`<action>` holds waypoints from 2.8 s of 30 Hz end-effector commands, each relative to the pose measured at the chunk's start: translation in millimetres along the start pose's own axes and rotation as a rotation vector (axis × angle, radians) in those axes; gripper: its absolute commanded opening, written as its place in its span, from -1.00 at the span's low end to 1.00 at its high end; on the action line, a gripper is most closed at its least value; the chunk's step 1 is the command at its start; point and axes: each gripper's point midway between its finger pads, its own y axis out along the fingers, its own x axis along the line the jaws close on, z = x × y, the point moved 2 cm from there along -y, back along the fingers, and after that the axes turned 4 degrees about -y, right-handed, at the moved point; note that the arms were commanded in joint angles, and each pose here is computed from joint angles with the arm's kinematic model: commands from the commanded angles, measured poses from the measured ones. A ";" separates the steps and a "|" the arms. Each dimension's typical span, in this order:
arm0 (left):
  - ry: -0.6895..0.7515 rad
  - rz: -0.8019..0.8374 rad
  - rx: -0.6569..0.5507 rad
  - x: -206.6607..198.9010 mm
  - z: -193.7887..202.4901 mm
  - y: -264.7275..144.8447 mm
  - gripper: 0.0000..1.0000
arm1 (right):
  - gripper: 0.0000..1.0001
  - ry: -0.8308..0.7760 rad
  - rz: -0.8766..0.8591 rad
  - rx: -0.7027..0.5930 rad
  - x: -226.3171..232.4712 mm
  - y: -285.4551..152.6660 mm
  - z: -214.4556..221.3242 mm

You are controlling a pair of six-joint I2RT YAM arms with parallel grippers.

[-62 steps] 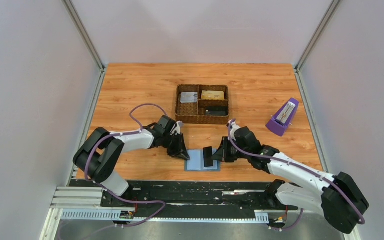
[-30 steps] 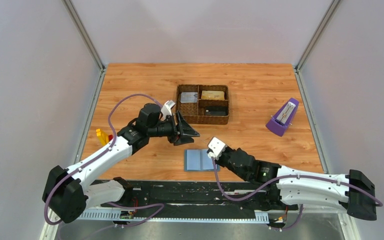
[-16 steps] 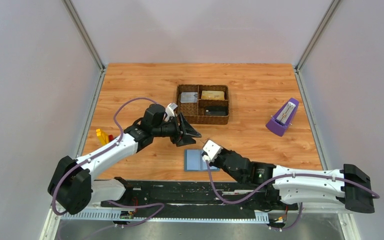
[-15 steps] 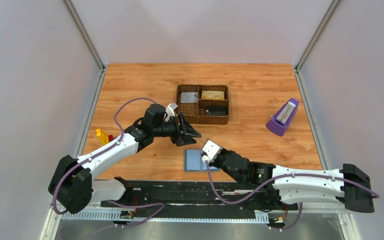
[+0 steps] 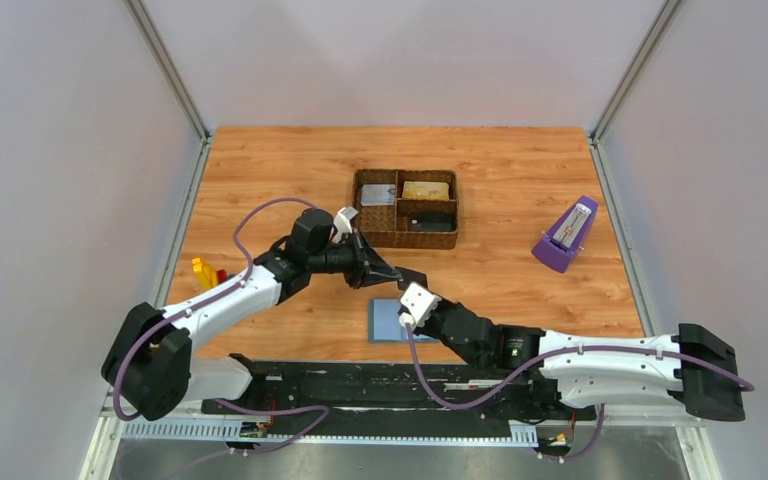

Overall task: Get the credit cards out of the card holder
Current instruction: Remove the credit card from the card holder, then place the credit card in the storage box.

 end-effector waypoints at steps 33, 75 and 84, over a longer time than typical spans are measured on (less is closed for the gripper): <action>0.523 -0.067 -0.098 -27.9 -60.9 -11.2 -1.00 | 1.00 0.824 -0.002 -0.074 -32.8 -44.1 -77.9; 0.485 0.014 -0.146 -42.8 -173.3 108.9 -1.00 | 1.00 0.900 0.123 -0.086 -70.1 -68.0 -85.0; 0.473 0.005 -0.144 -28.7 -181.9 123.0 -1.00 | 1.00 0.886 0.132 -0.083 -71.3 -65.5 -87.9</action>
